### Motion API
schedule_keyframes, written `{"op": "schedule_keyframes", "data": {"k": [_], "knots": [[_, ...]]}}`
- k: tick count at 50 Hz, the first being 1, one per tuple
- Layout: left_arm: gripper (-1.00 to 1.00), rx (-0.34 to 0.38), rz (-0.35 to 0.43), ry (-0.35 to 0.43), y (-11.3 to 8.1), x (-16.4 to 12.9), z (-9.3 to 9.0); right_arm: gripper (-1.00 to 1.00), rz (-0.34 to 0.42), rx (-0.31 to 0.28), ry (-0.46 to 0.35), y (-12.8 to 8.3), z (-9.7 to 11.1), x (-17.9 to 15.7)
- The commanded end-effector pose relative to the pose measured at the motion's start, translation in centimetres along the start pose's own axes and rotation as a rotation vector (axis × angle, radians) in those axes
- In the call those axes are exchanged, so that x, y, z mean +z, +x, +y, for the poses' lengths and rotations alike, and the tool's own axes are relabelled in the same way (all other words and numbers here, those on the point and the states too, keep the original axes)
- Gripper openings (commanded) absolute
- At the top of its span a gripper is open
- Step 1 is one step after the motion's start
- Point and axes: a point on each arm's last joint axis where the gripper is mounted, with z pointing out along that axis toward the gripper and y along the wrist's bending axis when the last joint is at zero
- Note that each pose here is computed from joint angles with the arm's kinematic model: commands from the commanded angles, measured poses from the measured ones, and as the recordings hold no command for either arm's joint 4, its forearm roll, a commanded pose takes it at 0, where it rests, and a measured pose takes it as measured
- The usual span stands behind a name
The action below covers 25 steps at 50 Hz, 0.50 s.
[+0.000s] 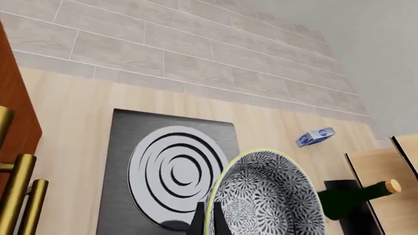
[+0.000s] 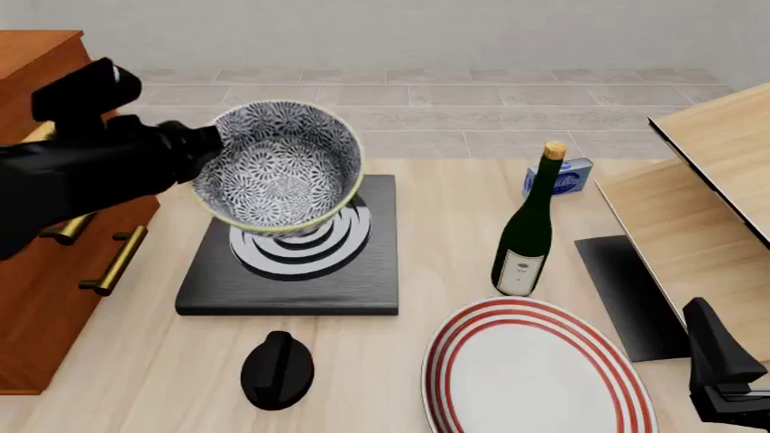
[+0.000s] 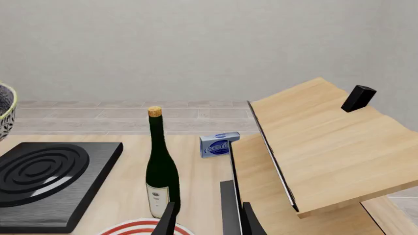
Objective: Put the bowl on the stove.
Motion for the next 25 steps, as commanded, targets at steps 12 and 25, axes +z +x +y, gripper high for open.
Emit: {"op": "schedule_keyframes", "data": {"k": [12, 25], "knots": [[-1.0, -0.013, -0.004, -0.012, 0.2, 2.8, 0.6, 1.0, 0.0, 0.0, 0.0, 0.0, 0.0, 0.0], [-1.0, 0.001, -0.01, -0.025, 0.9, 3.9, 1.4, 1.0, 0.0, 0.0, 0.0, 0.0, 0.0, 0.0]]}}
